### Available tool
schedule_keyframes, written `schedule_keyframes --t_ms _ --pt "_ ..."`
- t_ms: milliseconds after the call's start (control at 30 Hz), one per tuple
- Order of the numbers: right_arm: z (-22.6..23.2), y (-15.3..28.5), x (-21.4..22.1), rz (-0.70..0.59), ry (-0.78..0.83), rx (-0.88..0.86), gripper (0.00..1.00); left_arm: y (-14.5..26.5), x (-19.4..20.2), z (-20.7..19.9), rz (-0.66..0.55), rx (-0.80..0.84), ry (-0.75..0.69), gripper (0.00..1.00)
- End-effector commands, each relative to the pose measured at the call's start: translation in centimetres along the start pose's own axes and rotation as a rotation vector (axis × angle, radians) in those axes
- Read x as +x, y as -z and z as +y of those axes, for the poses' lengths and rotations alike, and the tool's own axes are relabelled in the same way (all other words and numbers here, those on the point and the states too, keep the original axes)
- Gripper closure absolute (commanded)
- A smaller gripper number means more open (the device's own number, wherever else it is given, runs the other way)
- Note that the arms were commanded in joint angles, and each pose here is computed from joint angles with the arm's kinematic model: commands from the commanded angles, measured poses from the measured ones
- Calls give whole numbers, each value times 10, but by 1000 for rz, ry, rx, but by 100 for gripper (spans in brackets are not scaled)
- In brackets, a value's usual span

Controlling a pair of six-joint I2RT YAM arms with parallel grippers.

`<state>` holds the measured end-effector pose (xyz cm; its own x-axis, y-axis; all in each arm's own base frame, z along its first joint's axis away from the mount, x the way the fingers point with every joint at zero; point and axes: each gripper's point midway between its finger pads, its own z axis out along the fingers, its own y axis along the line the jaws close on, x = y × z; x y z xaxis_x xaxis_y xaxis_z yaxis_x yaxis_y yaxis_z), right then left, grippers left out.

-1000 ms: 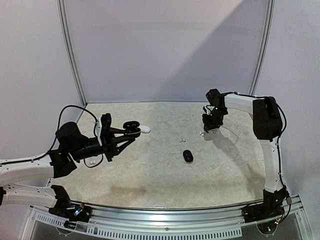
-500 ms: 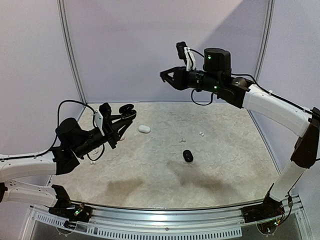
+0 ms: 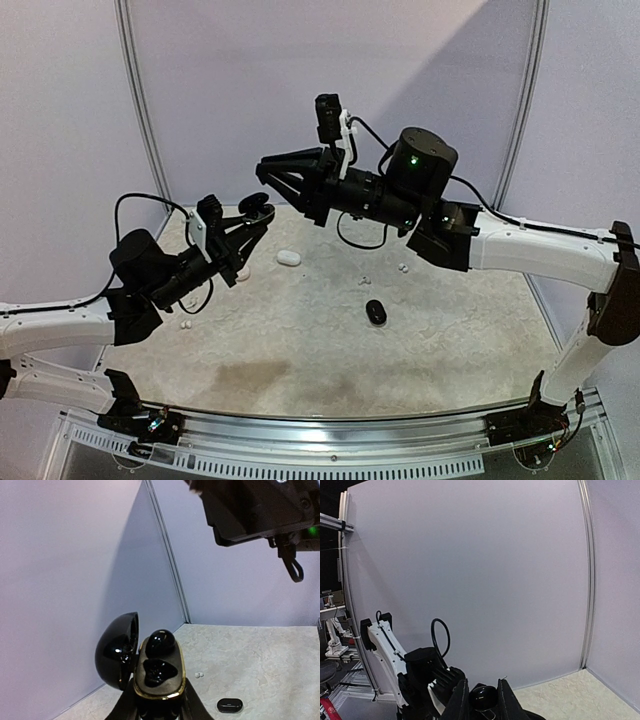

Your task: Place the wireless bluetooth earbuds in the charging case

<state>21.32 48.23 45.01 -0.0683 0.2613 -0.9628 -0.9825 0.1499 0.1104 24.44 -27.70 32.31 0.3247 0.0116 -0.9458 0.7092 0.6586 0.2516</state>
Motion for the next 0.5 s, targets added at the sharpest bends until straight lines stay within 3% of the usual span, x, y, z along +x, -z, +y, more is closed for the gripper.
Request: schedule_keyframes --t_ms 0,467 --pt "8 -10 4 -69 18 -63 100 -5 -24 0 -73 -7 -2 100" --pt "-5 -30 45 -7 -20 -49 100 -4 -30 -3 -95 4 -3 100"
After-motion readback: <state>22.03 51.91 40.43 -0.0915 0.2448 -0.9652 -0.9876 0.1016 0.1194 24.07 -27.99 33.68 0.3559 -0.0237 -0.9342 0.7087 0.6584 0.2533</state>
